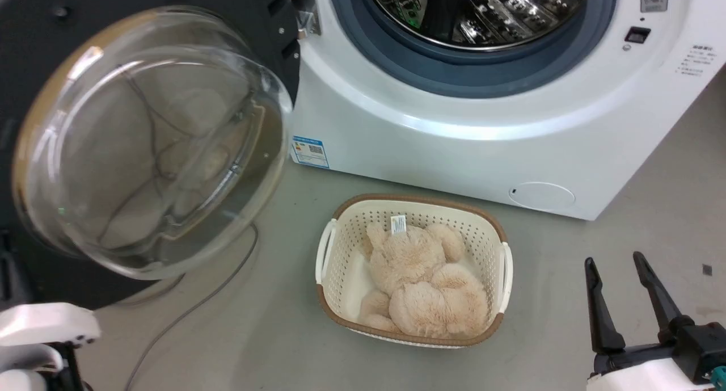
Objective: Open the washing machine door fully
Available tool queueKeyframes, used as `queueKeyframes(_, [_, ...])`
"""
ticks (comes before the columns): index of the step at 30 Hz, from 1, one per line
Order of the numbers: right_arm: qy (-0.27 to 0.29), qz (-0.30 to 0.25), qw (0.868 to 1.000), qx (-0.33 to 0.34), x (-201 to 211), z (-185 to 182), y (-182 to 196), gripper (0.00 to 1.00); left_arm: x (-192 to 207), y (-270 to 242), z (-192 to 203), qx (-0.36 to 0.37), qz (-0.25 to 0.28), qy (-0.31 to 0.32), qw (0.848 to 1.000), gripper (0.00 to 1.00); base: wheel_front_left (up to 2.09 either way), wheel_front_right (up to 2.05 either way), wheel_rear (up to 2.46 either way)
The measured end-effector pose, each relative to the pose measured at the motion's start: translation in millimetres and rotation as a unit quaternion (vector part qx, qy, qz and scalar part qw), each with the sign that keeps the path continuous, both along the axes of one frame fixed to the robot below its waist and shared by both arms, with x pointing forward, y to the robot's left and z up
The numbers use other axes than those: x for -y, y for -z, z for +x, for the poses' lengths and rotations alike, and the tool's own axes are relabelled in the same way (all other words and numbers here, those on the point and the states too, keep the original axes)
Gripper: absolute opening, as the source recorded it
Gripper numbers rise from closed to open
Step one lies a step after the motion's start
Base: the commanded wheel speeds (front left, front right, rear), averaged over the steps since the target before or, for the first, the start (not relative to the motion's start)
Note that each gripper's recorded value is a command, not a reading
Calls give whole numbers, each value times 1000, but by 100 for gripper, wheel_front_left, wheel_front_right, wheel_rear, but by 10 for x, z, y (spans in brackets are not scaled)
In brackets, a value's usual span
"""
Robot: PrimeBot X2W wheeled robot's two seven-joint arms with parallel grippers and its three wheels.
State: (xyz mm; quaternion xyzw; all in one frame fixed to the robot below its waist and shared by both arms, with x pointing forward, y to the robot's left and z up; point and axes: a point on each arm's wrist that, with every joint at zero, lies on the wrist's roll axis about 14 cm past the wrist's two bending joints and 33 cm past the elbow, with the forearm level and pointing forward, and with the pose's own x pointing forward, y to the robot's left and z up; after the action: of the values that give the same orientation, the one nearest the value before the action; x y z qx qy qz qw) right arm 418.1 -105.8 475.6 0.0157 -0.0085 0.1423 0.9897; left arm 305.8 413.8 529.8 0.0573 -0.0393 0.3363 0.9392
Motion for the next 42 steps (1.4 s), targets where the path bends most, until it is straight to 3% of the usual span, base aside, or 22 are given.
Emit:
queueKeyframes(20, [24,-5,1000,13,166,10,-89,100,-450,36,117,-5,-19,-33,999,0,0,0,0])
queueKeyframes(30, [35,0,999,33,256,-156,-275,100,-186,-71,41,16,-7,5,1000,0,0,0,0])
queueKeyframes(42, [47,2,997,64,349,-305,-508,100,497,-512,165,88,23,114,989,0,0,0,0])
